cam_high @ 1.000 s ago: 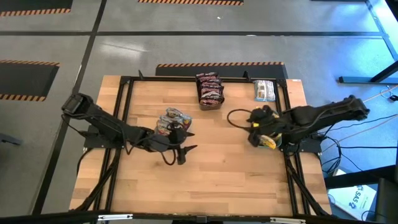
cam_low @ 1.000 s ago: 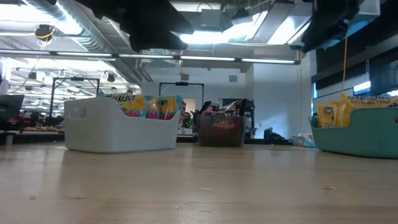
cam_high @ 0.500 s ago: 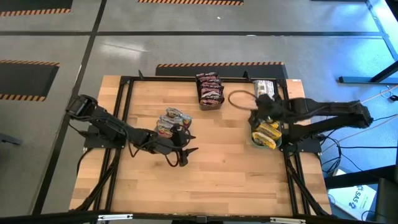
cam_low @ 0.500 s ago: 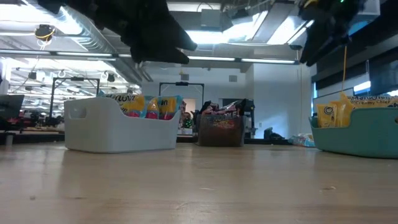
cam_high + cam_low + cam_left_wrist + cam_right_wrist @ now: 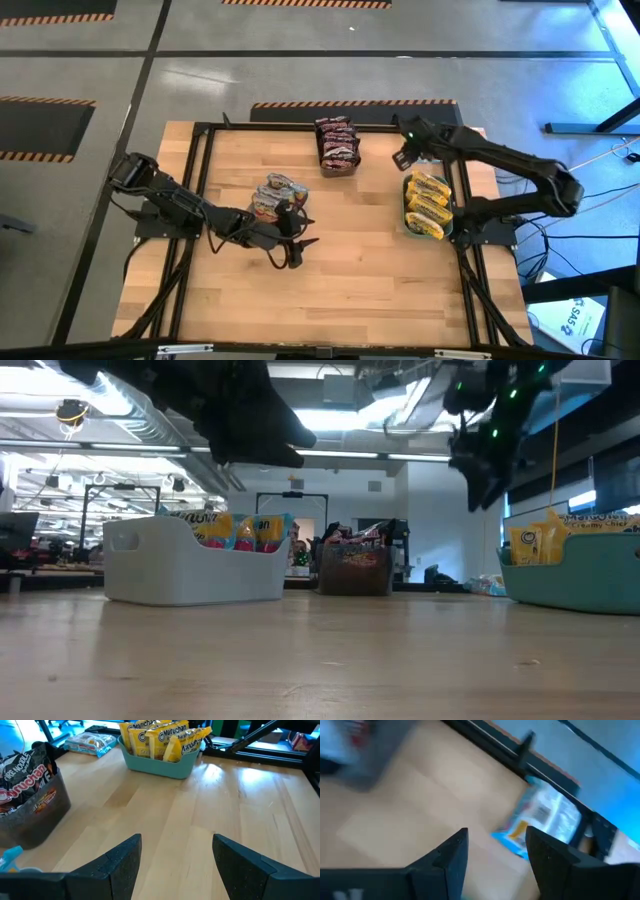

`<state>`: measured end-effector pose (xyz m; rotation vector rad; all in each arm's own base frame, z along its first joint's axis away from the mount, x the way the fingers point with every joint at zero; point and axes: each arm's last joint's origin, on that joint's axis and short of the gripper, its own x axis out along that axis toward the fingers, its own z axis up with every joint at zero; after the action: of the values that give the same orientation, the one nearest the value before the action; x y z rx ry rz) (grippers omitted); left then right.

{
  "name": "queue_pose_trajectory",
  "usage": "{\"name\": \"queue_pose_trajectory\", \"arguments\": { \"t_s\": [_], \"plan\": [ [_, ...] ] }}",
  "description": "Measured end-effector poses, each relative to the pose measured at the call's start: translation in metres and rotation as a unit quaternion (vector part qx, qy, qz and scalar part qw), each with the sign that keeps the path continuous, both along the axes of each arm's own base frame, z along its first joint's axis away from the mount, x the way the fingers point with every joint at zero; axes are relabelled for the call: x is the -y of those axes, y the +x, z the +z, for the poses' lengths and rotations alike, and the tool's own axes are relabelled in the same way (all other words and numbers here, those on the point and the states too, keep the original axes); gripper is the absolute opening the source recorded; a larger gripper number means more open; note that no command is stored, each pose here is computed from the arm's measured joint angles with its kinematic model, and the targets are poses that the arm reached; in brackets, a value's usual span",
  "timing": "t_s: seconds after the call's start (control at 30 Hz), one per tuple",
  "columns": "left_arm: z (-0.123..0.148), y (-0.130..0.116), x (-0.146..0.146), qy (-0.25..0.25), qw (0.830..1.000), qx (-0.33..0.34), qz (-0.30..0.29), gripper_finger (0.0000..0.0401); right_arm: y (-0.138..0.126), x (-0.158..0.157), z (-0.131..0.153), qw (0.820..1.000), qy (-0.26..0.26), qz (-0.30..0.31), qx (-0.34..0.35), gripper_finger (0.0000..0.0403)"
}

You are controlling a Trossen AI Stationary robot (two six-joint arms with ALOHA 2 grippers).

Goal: Sort Maruchan noodles
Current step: Put the blue noodle pack into the gray bin

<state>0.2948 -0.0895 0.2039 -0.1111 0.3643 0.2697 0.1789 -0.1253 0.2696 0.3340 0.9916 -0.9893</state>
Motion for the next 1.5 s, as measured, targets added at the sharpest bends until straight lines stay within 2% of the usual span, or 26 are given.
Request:
{"name": "queue_pose_trajectory", "arguments": {
  "t_s": [0.13,0.27,0.43,0.6,0.7,0.8,0.9,0.97,1.3,1.5],
  "plan": [
    [0.0,0.0,0.001,0.003,1.0,-0.001,-0.003,0.0238,-0.005,0.027,-0.017,0.998,0.022,-0.039,-0.048,0.0182],
    [0.0,0.0,0.001,0.003,1.0,-0.001,-0.003,0.0238,-0.016,0.053,-0.031,0.995,0.05,-0.044,-0.077,0.0182],
    [0.0,0.0,-0.001,0.003,1.0,-0.001,-0.001,0.0238,-0.033,0.086,-0.047,0.99,0.093,-0.095,-0.049,0.0182],
    [0.0,0.0,-0.001,0.008,1.0,-0.002,-0.002,0.0238,-0.044,0.113,-0.064,0.986,0.11,-0.125,-0.018,0.0173],
    [0.0,0.0,-0.001,0.017,1.0,-0.005,-0.006,0.0238,-0.044,0.126,-0.073,0.987,0.099,-0.128,-0.013,0.014],
    [0.0,0.0,-0.001,0.023,1.0,-0.006,-0.008,0.0238,-0.048,0.137,-0.085,0.984,0.106,-0.142,-0.016,0.0086],
    [0.0,0.0,-0.001,0.024,1.0,-0.006,-0.008,0.0238,-0.053,0.148,-0.095,0.98,0.108,-0.16,-0.039,0.0029],
    [0.0,0.0,-0.001,0.026,1.0,-0.007,-0.009,0.0238,-0.052,0.153,-0.1,0.98,0.1,-0.161,-0.054,0.0008],
    [0.0,0.0,-0.002,0.036,0.999,-0.009,-0.01,0.0238,-0.043,0.166,-0.121,0.974,0.084,-0.187,-0.093,0.0023],
    [0.0,0.0,-0.001,0.036,0.999,-0.009,-0.011,0.0238,-0.033,0.16,-0.128,0.977,0.102,-0.153,-0.107,0.0023]
  ]
}}
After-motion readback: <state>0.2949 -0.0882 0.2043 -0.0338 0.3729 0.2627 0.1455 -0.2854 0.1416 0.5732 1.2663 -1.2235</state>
